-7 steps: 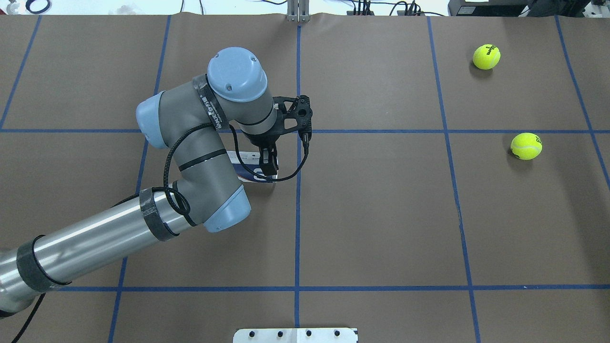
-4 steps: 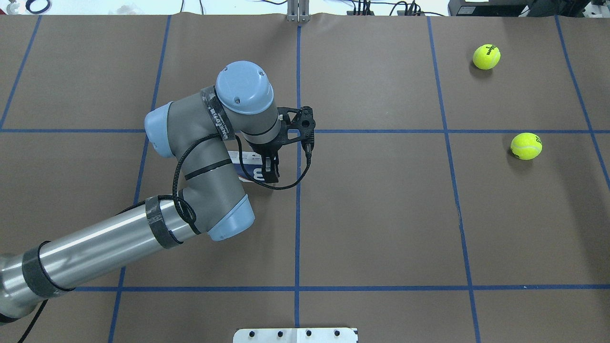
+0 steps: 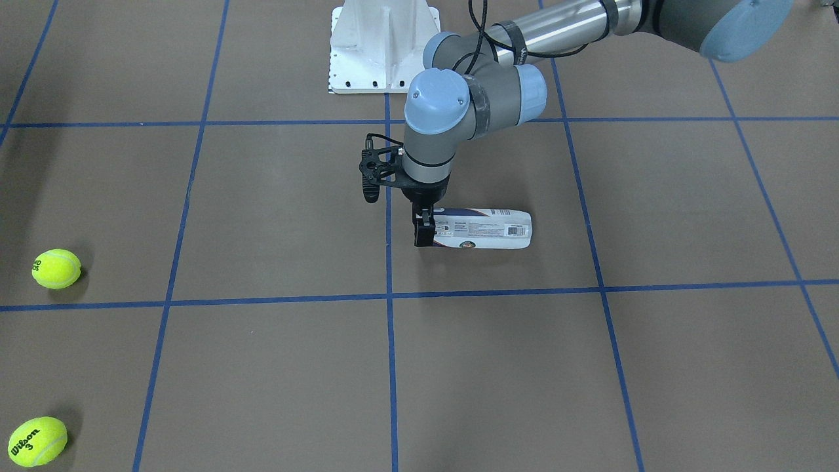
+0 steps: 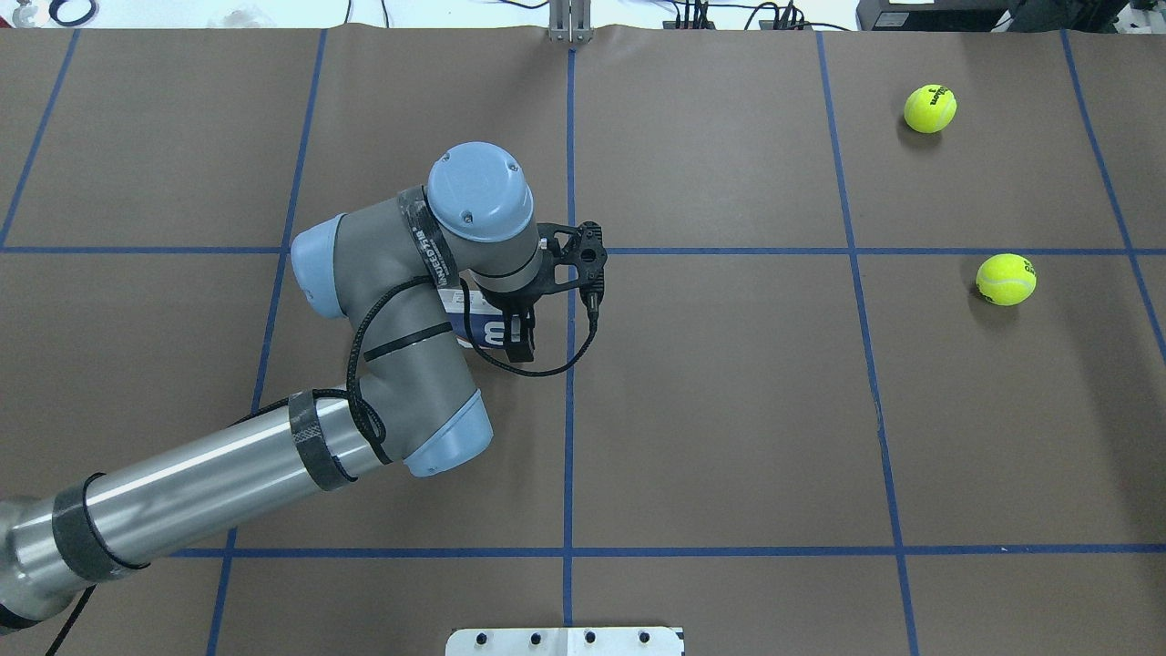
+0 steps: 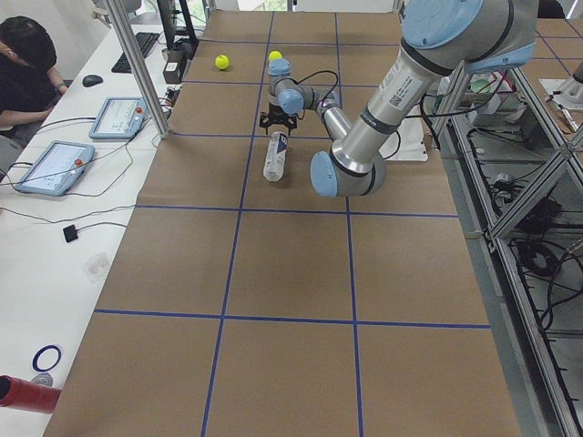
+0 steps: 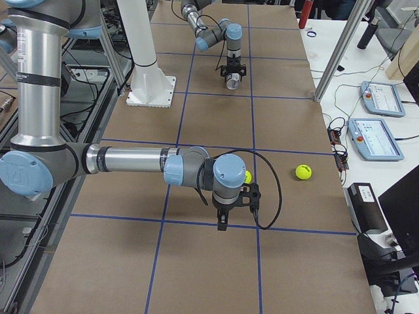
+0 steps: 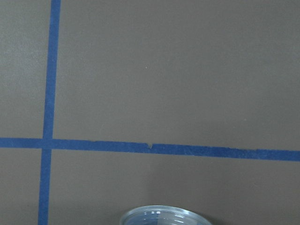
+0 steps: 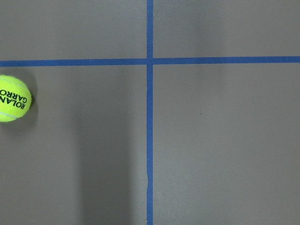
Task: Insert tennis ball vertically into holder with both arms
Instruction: 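Lower the left gripper and close it around the can's open end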
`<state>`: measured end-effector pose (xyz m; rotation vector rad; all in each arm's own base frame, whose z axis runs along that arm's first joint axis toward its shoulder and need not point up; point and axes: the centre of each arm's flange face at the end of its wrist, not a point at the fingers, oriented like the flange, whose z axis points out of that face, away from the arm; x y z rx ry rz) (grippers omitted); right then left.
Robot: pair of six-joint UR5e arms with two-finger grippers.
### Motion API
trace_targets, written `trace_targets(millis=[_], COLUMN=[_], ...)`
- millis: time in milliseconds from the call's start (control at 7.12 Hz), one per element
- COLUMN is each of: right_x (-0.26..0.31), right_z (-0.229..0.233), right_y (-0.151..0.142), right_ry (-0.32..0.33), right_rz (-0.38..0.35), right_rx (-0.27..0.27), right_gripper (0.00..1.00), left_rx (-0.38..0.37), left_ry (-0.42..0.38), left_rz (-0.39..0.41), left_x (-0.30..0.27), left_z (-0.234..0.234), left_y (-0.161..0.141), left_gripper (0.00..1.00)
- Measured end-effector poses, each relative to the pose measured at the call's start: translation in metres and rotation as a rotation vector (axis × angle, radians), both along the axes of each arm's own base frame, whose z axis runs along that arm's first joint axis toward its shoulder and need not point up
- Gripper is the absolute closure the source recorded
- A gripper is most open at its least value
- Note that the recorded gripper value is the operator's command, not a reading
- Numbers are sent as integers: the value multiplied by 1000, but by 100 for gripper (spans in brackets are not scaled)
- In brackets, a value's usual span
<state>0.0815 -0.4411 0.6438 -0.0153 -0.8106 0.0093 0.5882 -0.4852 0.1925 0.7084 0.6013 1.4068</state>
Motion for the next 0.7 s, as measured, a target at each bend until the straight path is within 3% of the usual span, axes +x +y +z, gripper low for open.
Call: trace_targets(millis=[702], right_x=[0], right_z=[0], right_y=[0], right_ry=[0], right_rz=[0], right_rx=[-1], right_gripper=[1], left_rx=[3], left_ry=[-10], left_rz=[4], left_x=[11], left_z=[4], left_y=[8], left_gripper=[1])
